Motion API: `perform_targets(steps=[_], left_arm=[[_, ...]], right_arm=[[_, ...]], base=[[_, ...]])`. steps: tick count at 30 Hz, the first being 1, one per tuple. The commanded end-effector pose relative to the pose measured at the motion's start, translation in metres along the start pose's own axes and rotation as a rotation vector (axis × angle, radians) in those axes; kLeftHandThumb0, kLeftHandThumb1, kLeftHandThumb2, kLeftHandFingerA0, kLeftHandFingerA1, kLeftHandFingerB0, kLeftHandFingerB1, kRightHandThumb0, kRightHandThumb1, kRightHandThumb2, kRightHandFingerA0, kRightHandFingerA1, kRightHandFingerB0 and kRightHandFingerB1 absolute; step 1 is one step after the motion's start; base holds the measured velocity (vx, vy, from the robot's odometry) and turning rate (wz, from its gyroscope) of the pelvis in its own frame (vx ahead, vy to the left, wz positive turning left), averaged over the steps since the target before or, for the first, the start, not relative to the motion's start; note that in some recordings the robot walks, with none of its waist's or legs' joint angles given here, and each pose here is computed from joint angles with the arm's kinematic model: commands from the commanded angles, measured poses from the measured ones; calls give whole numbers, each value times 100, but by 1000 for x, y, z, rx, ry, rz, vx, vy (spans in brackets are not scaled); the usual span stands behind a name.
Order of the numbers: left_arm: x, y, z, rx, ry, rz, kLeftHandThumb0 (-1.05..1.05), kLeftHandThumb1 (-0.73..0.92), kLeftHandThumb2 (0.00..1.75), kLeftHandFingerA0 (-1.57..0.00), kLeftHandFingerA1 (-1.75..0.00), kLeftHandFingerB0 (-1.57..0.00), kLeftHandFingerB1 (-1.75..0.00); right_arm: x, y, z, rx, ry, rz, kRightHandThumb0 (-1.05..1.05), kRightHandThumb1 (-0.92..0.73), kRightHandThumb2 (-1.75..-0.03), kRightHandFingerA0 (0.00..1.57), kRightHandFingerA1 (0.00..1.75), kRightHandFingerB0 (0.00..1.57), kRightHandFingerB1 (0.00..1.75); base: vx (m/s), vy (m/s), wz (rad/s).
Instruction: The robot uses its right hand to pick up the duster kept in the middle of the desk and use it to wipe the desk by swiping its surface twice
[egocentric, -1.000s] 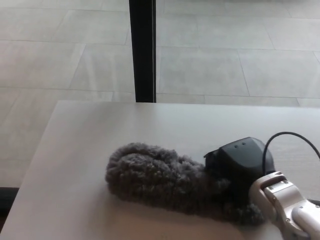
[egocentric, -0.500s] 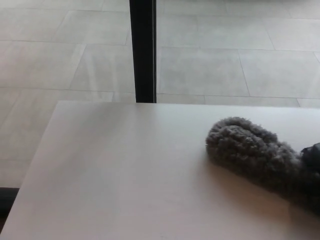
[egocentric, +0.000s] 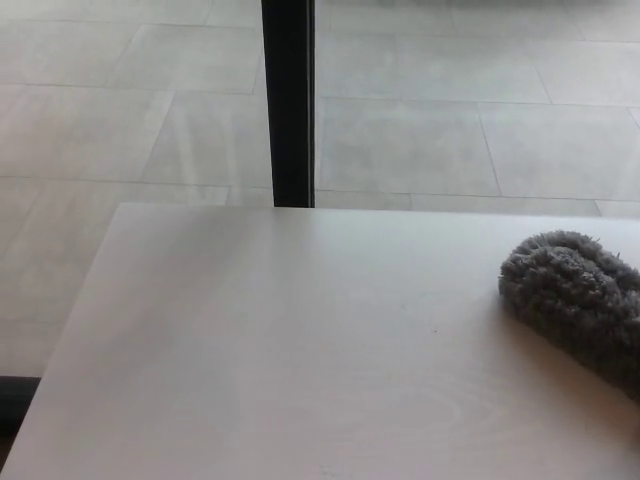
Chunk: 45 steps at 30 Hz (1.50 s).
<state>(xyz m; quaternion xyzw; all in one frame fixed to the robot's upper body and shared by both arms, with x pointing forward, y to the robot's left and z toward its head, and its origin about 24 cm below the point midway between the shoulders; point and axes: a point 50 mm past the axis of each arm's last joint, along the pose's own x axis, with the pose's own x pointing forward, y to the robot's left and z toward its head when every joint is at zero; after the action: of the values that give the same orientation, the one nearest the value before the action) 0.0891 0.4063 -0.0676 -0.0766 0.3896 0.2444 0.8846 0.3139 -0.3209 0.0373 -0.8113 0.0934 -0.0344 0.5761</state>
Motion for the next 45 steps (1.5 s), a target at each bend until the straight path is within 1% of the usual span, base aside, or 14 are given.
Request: perform_targets(steps=[1,2,3,5,7,9,10,11,12,15,16,29,44,45], left_arm=[[-1,1,2,0,-15,-4,-71,91,67,-40,-59,-34,-44],[-1,1,3,0,-18,-5,-71,91,67,-39,-59,-34,-44],[-1,1,4,-2,-24,-11,-71,91,67,-39,-58,-34,-45],[-1,1,4,-3,-26,-11,-71,91,67,-40,-59,-35,-45],[0,1,4,-17,-24,-15,-70,91,67,-38,-59,-35,-46],[0,1,4,-21,-23,-11,-70,91,67,-38,-60,-34,-46],[-1,1,4,-21,-22,-10,-70,91,67,-38,-60,-34,-46],[0,1,3,-15,-17,-4,-69,92,67,-40,-58,-35,-44],[0,1,3,-13,-15,-2,-69,92,67,-39,-58,-35,-44],[0,2,4,-18,-13,-3,-69,92,67,-39,-58,-35,-44],[-1,2,4,-16,-12,-2,-70,92,67,-40,-58,-35,-44],[-1,2,-2,10,11,10,-70,92,67,-42,-56,-36,-42],[-4,4,-11,19,32,10,-69,91,67,-41,-55,-38,-42],[-5,4,-12,21,35,8,-70,92,67,-41,-55,-38,-42]], right_arm=[[-15,26,12,35,-40,116,-30,-51,-58,84,155,82,65],[-12,23,18,81,-66,127,-30,-53,-58,83,140,85,58],[-7,14,31,160,-120,142,-36,-55,-60,78,149,83,75],[-5,10,35,182,-134,136,-33,-55,-58,79,142,81,68],[-1,-2,44,317,-173,146,-36,-54,-59,80,140,64,53],[4,-10,47,346,-180,157,-57,-53,-57,54,123,26,32],[4,-11,48,348,-181,160,-57,-53,-57,54,123,26,32],[7,-19,46,350,-195,205,-86,-51,-94,0,12,0,10],[9,-25,45,339,-200,235,-98,-54,-92,0,0,0,0],[13,-41,41,369,-184,275,-104,-56,-93,0,0,0,0],[14,-46,39,364,-183,283,-105,-74,-63,0,0,0,0],[5,-80,-18,471,-79,216,-105,-82,-67,0,0,0,0],[-104,-68,-161,817,310,-50,-105,-88,-66,0,0,0,0],[-114,-68,-171,837,344,-70,-105,-77,-86,0,0,0,0]], base=[[0,0,0],[0,0,0],[0,0,0],[0,0,0],[0,0,0],[0,0,0],[0,0,0],[0,0,0],[0,0,0],[0,0,0],[0,0,0],[0,0,0],[0,0,0],[0,0,0]])
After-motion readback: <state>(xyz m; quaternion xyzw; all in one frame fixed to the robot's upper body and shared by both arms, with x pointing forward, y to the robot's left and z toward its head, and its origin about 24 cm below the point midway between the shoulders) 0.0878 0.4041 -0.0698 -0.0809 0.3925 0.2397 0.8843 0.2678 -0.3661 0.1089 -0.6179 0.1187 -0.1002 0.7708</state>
